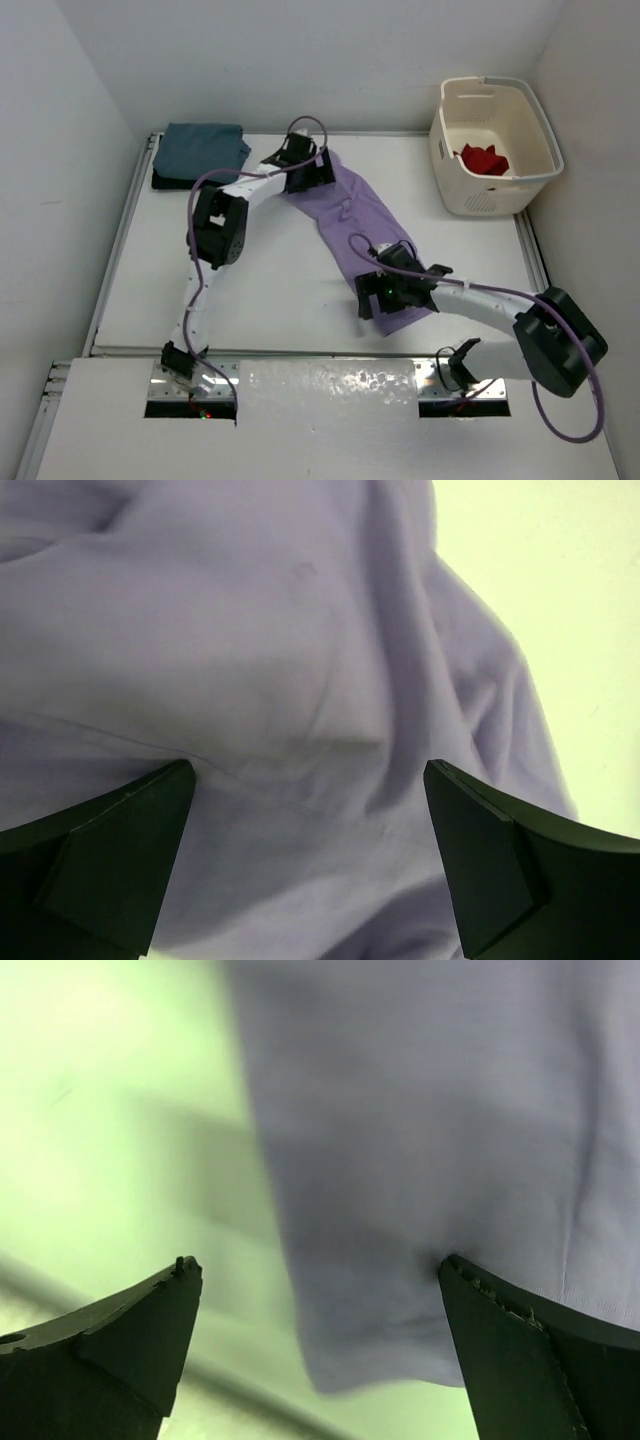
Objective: Fold and stack the t-shirts
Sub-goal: Rotate the tshirt 90 degrees
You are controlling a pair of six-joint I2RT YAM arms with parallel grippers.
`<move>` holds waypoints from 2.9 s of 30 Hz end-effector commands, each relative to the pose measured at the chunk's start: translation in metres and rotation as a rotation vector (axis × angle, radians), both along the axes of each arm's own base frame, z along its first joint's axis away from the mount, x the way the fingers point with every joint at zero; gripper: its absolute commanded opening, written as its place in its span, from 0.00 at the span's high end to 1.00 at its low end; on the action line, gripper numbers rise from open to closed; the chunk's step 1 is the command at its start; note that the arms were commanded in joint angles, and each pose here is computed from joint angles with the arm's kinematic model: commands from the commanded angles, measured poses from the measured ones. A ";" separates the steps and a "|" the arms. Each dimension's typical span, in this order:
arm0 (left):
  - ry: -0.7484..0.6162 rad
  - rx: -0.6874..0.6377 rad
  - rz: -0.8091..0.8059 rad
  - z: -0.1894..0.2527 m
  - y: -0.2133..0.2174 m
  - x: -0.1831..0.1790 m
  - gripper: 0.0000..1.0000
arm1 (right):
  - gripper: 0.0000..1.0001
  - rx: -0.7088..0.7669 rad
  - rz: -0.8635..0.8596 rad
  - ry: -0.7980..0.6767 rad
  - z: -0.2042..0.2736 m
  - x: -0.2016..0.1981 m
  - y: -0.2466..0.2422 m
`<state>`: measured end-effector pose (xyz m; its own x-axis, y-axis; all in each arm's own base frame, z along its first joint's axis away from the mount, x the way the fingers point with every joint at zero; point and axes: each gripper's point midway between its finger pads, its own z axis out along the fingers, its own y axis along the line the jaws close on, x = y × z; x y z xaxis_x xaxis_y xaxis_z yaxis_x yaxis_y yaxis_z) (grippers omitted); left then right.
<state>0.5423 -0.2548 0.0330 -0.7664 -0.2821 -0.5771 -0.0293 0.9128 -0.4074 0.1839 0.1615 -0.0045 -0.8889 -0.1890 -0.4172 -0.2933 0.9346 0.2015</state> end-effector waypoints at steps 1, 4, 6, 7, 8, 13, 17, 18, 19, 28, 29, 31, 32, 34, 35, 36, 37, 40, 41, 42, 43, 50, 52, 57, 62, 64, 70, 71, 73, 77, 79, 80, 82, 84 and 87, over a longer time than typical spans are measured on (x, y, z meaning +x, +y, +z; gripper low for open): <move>0.072 0.035 0.010 -0.036 -0.001 0.020 0.00 | 0.01 0.151 0.178 0.194 0.008 -0.066 0.045; 0.052 0.051 -0.008 -0.036 -0.011 0.024 0.00 | 0.01 0.211 0.355 0.197 0.019 -0.086 0.084; 0.018 0.032 -0.006 -0.034 -0.013 0.027 0.00 | 0.01 0.239 0.484 0.210 0.020 -0.102 0.108; 0.009 0.027 -0.002 -0.034 -0.013 0.030 0.00 | 0.01 0.257 0.549 0.233 0.020 -0.114 0.116; -0.002 0.028 0.008 -0.035 -0.008 0.035 0.00 | 0.01 0.263 0.575 0.245 0.019 -0.117 0.120; -0.016 0.040 0.043 -0.050 0.007 0.059 0.00 | 0.01 0.247 0.697 0.234 0.016 -0.110 0.152; -0.054 -0.095 -0.012 -0.050 -0.005 0.080 0.00 | 0.01 0.307 0.791 0.225 0.031 -0.106 0.200; -0.061 -0.124 -0.028 -0.050 -0.009 0.084 0.00 | 0.01 0.303 0.818 0.226 0.031 -0.108 0.206; -0.094 -0.147 -0.043 -0.044 -0.013 0.090 0.00 | 0.01 0.303 0.832 0.224 0.030 -0.108 0.211; -0.242 -0.188 -0.012 -0.014 -0.010 0.122 0.00 | 0.01 0.260 0.855 0.112 0.044 -0.086 0.234; -0.264 -0.201 -0.002 -0.008 -0.008 0.128 0.00 | 0.01 0.267 0.860 0.098 0.052 -0.083 0.238; -0.300 -0.251 0.002 0.004 -0.007 0.137 0.00 | 0.01 0.263 0.853 0.051 0.062 -0.076 0.242; -0.313 -0.270 0.000 0.013 -0.008 0.140 0.00 | 0.01 0.261 0.853 0.030 0.069 -0.072 0.243; -0.380 -0.308 -0.011 0.037 -0.008 0.148 0.00 | 0.01 0.245 0.839 -0.040 0.083 -0.060 0.243; -0.404 -0.321 -0.014 0.055 -0.009 0.149 0.00 | 0.01 0.224 0.833 -0.058 0.090 -0.056 0.240; -0.423 -0.323 -0.022 0.067 -0.010 0.149 0.00 | 0.01 0.200 0.804 -0.121 0.102 -0.043 0.235; -0.437 -0.323 -0.028 0.077 -0.010 0.149 0.00 | 0.01 0.205 0.791 -0.126 0.108 -0.040 0.232; -0.512 -0.306 -0.036 0.133 -0.004 0.147 0.00 | 0.01 0.240 0.653 -0.155 0.127 -0.013 0.210; -0.555 -0.309 -0.028 0.168 0.001 0.144 0.00 | 0.01 0.239 0.617 -0.153 0.122 -0.009 0.198; -0.538 -0.301 -0.028 0.176 0.006 0.139 0.00 | 0.01 0.227 0.565 -0.175 0.123 0.003 0.186; -0.554 -0.303 -0.039 0.193 0.007 0.134 0.00 | 0.01 0.227 0.539 -0.231 0.135 0.009 0.174; -0.489 -0.237 -0.078 0.263 0.030 0.040 0.00 | 0.01 0.057 0.368 -0.241 0.113 0.028 0.090; -0.423 -0.201 -0.065 0.252 0.037 0.010 0.00 | 0.01 0.043 0.347 -0.200 0.102 0.017 0.078; -0.284 -0.166 -0.013 0.212 0.056 -0.104 0.00 | 0.01 0.034 0.332 -0.146 0.066 -0.020 0.043; -0.197 -0.198 -0.017 0.171 0.060 -0.216 0.00 | 0.12 -0.052 0.321 -0.064 0.032 -0.053 0.014; -0.120 -0.234 -0.035 0.143 0.055 -0.259 0.00 | 0.19 -0.047 0.324 -0.073 0.023 -0.056 0.014; 0.110 -0.295 -0.083 0.079 0.042 -0.351 0.00 | 0.36 -0.073 0.315 -0.131 0.023 -0.047 0.025; 0.141 -0.295 -0.085 0.073 0.041 -0.361 0.00 | 0.37 -0.076 0.315 -0.135 0.021 -0.046 0.025; 0.202 -0.300 -0.118 0.058 0.035 -0.383 0.00 | 0.38 -0.083 0.314 -0.141 0.017 -0.044 0.025; 0.259 -0.298 -0.165 0.043 0.019 -0.404 0.03 | 0.44 -0.091 0.317 -0.132 0.010 -0.043 0.028; 0.242 -0.304 -0.193 0.047 0.008 -0.400 0.04 | 0.49 -0.100 0.304 -0.139 0.008 -0.041 0.026; 0.211 -0.300 -0.204 0.051 0.004 -0.395 0.05 | 0.56 -0.094 0.296 -0.145 0.009 -0.040 0.027; 0.162 -0.298 -0.211 0.064 -0.007 -0.382 0.06 | 0.63 -0.087 0.287 -0.155 0.009 -0.039 0.026; 0.121 -0.294 -0.228 0.071 -0.017 -0.369 0.06 | 0.72 -0.072 0.276 -0.159 0.008 -0.041 0.026; 0.076 -0.254 -0.211 0.073 -0.026 -0.348 0.06 | 1.00 -0.026 0.267 -0.163 0.006 -0.044 0.029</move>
